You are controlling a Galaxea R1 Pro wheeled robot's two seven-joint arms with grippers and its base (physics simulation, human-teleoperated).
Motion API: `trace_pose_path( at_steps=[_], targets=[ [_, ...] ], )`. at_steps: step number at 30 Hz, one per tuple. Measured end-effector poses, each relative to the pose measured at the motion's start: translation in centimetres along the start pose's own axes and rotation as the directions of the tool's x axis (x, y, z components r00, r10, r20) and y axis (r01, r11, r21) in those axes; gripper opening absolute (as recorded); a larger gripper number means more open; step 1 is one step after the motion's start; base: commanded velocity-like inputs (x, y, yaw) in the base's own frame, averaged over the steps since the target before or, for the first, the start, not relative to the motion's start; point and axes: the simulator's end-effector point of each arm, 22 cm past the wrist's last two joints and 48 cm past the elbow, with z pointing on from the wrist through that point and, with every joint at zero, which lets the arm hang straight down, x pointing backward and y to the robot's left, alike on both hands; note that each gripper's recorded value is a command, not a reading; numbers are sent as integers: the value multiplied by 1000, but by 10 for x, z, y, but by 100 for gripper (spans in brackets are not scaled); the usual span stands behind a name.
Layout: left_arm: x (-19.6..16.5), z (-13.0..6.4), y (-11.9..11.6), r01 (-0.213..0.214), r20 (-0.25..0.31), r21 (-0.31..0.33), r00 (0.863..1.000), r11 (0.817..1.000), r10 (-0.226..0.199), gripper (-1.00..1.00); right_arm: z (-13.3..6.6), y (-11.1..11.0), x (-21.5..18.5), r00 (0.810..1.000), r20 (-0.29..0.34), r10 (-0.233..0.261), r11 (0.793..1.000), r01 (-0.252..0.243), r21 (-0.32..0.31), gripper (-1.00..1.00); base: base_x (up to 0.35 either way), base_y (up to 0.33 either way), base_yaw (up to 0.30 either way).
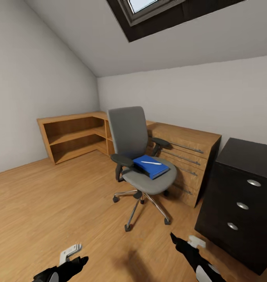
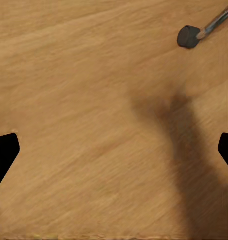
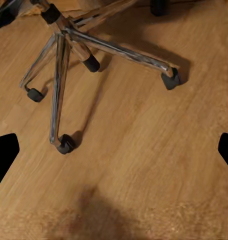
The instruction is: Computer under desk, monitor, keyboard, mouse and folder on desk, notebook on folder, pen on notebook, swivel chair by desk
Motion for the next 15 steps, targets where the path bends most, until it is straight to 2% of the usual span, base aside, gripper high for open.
trace_pose_path(
  at_steps=[1,4,8,11,13,15],
  targets=[
    [7,3,6,6,-1,-14,1000,1000,-6,100,-1,1,1,1000,-1,-9,1000,9,3,100,0,0,0],
    [11,7,17,15,46,-39,999,999,-13,100,-8,-7,17,999,-32,-7,1000,8,27,100,0,0,0],
    [10,5,21,17,74,-53,997,998,-13,100,-14,-8,13,1000,-8,-19,999,19,41,100,-29,0,-5],
    [11,3,23,18,72,-61,997,998,-14,100,-20,-9,18,1000,-9,-25,998,25,55,100,-218,10,-83],
    [21,2,38,18,52,-89,999,996,-14,100,-24,-6,21,1000,-1,-29,998,29,59,100,-290,45,-167],
    [27,1,51,16,68,-115,998,993,-8,100,-29,-3,25,999,11,-51,997,50,62,100,-316,62,-204]
  ],
)
